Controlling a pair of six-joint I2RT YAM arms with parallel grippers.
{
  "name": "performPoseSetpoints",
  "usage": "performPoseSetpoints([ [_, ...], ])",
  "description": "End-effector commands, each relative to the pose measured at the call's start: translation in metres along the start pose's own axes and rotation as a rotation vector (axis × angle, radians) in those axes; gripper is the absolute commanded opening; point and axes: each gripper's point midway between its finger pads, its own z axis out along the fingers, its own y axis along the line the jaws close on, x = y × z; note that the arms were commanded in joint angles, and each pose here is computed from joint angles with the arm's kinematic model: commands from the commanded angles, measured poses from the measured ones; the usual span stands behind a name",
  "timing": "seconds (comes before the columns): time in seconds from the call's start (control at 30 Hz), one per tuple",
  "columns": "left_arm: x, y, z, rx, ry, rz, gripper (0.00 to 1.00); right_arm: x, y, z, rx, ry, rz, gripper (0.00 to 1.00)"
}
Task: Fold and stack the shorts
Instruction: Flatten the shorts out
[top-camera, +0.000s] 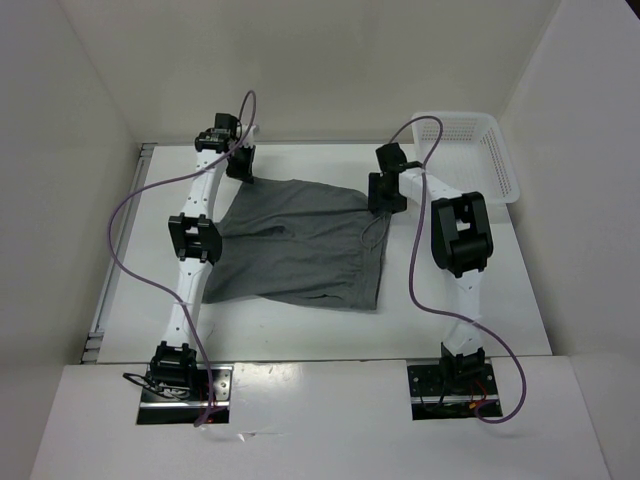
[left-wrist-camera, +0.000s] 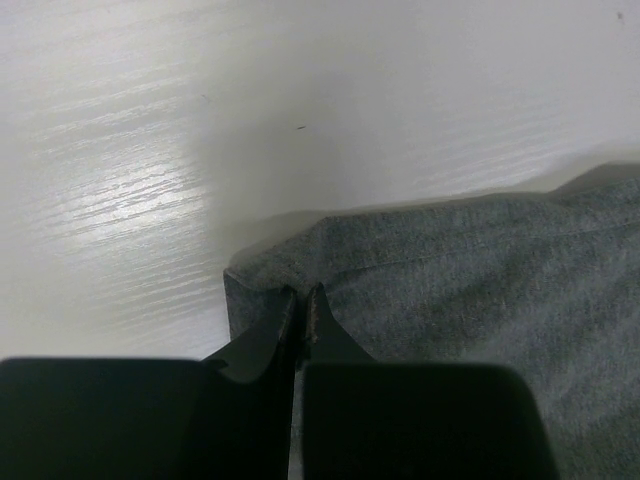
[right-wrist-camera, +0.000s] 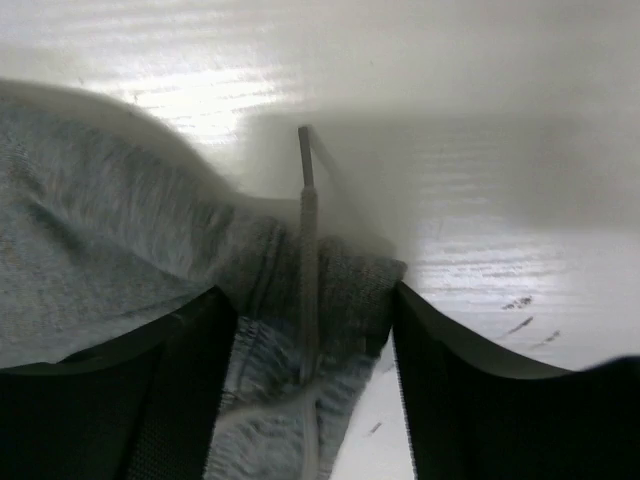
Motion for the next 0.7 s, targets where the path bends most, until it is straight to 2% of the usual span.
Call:
performPoseSetpoints([
  [0.0, -0.036, -0.002, -0.047, -0.001, -0.105, 0.017, 0.00, 0.010, 0.009, 0.025, -0.070, 0.045, -0.021, 0.63],
  [0.03, -0.039, -0.003, -0.052, -0.002, -0.114, 0.019, 0.00, 0.015, 0.010, 0.030, -0.075, 0.061, -0.022, 0.55],
  [0.07, -0.039, -0.003, -0.052, -0.002, -0.114, 0.019, 0.00, 0.011, 0.013, 0.029, -0.086, 0.055, -0.021, 0.39],
  [0.13, -0.042, 0.002, -0.058, -0.001, -0.125, 0.012, 0.00, 0.012, 0.014, 0.028, -0.097, 0.057, -0.030, 0.23],
  [0.17, -0.048, -0.001, -0.063, 0.010, -0.145, 0.018, 0.00, 0.012, 0.014, 0.028, -0.097, 0.057, -0.030, 0.11],
  [0.23, -0.054, 0.010, -0.072, -0.004, -0.170, 0.009, 0.00, -0.002, 0.018, 0.021, -0.115, 0.023, -0.040, 0.00],
  [0.43, -0.105, 0.025, -0.141, -0.036, -0.369, 0.030, 0.00, -0.050, 0.030, -0.028, -0.183, -0.129, -0.064, 0.00],
  [0.47, -0.122, 0.022, -0.163, -0.044, -0.436, 0.050, 0.00, -0.056, 0.033, -0.036, -0.203, -0.153, -0.075, 0.00],
  [0.57, -0.139, 0.023, -0.205, -0.052, -0.523, 0.066, 0.00, -0.070, 0.043, -0.061, -0.271, -0.212, -0.102, 0.00],
  [0.67, -0.138, 0.011, -0.227, -0.024, -0.527, 0.074, 0.00, -0.082, 0.053, -0.085, -0.337, -0.266, -0.110, 0.00],
])
